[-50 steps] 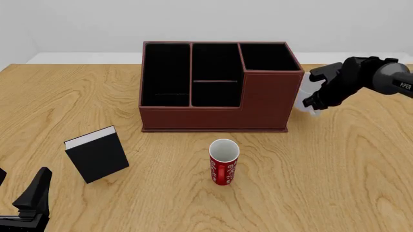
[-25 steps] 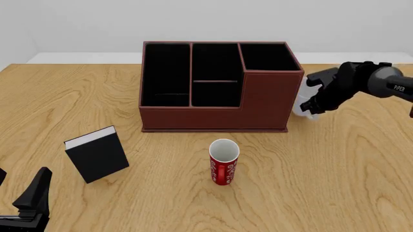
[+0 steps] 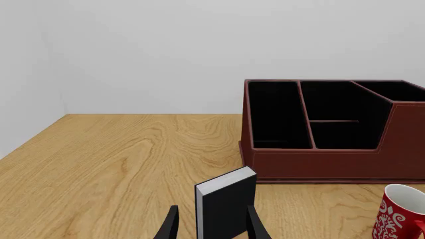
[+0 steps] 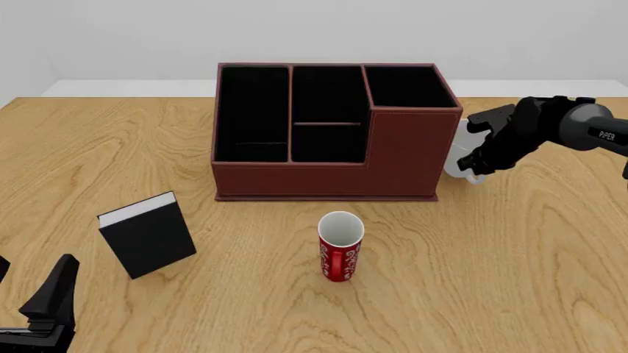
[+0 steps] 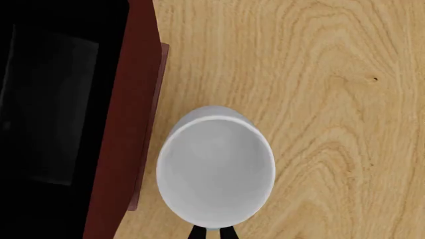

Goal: Pick up the white mug and place it to the right of the caddy.

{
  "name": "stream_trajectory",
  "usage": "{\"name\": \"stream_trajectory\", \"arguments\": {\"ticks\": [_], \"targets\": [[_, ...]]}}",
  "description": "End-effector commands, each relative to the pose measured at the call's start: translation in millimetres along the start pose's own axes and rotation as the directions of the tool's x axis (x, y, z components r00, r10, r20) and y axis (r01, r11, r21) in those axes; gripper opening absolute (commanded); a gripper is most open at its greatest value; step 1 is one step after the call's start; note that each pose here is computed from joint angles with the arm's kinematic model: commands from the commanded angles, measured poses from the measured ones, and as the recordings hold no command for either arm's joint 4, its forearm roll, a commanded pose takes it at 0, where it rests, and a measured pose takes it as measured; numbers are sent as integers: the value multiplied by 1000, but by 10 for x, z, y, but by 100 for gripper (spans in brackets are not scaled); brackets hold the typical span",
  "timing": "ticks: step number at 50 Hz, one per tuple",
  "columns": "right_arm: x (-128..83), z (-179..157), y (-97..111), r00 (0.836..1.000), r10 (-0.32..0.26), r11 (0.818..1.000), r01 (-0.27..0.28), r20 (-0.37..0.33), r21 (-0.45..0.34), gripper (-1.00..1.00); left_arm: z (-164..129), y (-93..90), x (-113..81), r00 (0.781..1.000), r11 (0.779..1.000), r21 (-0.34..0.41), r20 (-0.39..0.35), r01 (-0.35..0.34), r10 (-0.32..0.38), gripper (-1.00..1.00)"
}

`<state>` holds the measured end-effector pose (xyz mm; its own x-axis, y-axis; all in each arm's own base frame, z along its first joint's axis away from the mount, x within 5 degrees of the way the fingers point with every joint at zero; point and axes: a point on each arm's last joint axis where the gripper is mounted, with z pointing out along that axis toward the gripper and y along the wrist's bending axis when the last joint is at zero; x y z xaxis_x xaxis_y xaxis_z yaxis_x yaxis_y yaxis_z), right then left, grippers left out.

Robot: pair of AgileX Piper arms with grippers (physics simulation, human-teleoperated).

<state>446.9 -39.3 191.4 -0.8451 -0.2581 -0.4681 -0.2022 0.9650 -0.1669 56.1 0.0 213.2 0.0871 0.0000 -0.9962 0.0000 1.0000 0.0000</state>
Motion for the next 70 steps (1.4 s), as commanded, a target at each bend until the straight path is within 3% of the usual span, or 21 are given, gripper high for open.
{"name": "stream_trajectory", "arguments": {"ticks": [1, 19, 20, 70], "targets": [[46, 123, 19, 1000, 14, 1000, -14, -22, -11, -100, 0, 0, 0, 1000, 1000, 0, 0, 0, 0, 100], [46, 162, 37, 999, 22, 1000, -23, -31, -15, -100, 0, 0, 0, 1000, 1000, 0, 0, 0, 0, 100], [46, 152, 30, 999, 22, 1000, -23, -30, -14, 100, 0, 0, 0, 1000, 1000, 0, 0, 0, 0, 100], [79, -21, -10, 999, 33, 999, -33, -7, -1, 100, 0, 0, 0, 1000, 1000, 0, 0, 0, 0, 100]]}}
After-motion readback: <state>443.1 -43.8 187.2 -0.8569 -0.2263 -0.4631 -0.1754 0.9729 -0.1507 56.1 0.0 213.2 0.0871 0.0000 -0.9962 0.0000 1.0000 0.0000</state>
